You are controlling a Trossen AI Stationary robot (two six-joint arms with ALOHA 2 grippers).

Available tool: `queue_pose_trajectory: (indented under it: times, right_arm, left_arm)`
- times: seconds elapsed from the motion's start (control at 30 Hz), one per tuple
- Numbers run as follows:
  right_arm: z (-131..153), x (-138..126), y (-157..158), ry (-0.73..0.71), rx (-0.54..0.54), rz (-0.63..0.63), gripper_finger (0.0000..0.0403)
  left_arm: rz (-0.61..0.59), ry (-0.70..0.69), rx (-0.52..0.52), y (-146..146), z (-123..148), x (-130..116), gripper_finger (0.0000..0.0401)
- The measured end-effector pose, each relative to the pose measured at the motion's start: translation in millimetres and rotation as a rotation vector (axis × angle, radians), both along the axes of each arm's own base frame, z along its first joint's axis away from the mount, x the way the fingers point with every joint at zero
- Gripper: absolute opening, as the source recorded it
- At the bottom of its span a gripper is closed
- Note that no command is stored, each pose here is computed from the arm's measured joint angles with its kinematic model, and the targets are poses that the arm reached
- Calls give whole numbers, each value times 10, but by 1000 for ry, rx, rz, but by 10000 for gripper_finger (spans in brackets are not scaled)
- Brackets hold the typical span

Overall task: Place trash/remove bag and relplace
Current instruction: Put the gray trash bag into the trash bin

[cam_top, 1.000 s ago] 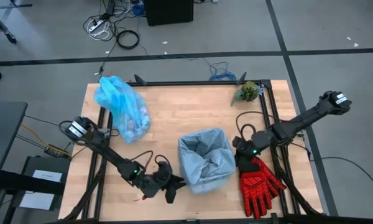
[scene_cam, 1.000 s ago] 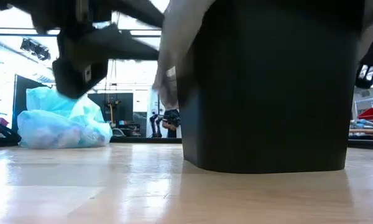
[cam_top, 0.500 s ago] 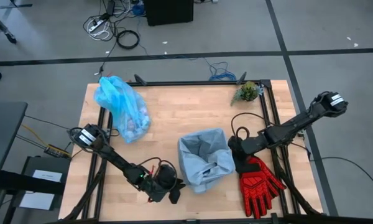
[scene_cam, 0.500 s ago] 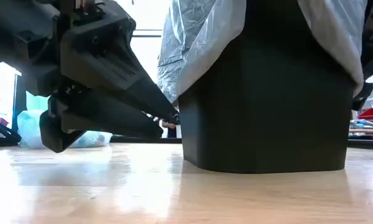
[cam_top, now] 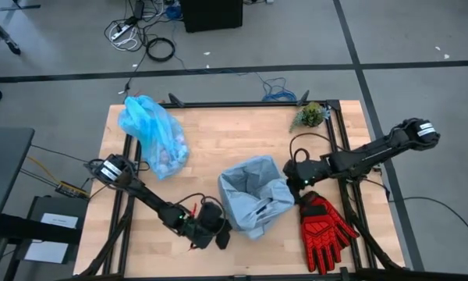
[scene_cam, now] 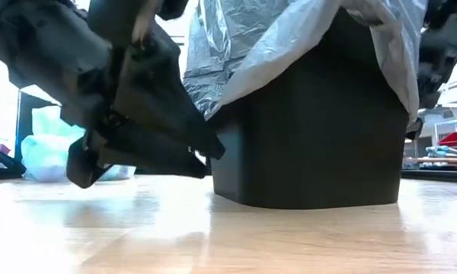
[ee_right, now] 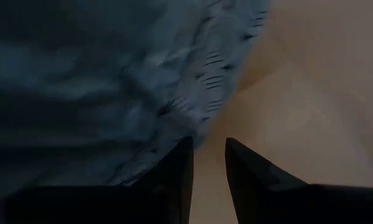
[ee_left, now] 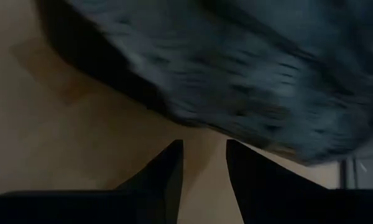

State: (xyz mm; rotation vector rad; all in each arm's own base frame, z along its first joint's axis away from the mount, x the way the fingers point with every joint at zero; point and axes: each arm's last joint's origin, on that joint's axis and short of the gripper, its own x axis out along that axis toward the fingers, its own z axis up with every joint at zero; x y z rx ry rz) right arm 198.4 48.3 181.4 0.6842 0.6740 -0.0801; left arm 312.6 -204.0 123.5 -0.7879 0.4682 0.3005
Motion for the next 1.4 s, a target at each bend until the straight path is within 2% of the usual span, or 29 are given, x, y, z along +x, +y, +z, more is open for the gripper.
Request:
queue_pose_trajectory:
  times: [0.17,0.3,0.37,0.5,0.6,0.7,0.8,1.0,1.27,1.4]
  right_arm:
    - [169,-134,155,-82,56,44,82]
    - [257,-246,252,-130,52,48,82]
    - [244,-320,280,-116,-21,17,77]
    - [170,-432,319,-75,-251,3,56]
    - [203,-449,413,-133,-314,88,32]
    - [265,-454,526,-223,-338,166,7]
    - [281,-455,602,-270,-363,156,4]
    - [203,-388,745,-310,-495,107,1]
    - [29,-276,1136,-302,-622,226,0]
    - [2,-213,1359,-297,-730,250,0]
  left_arm:
    - [-65,-54,8,-256,202,19,131]
    - [-86,-13,47,-412,371,45,131]
    - [-84,52,86,-441,457,67,131]
    - [-84,129,200,-437,702,162,131]
    - [-76,157,297,-419,842,197,131]
    - [-93,158,330,-427,923,222,131]
    - [-95,157,334,-423,931,230,131]
    - [-70,154,313,-346,934,295,131]
    - [-56,185,284,-155,913,419,131]
    - [-18,244,299,-15,757,406,131]
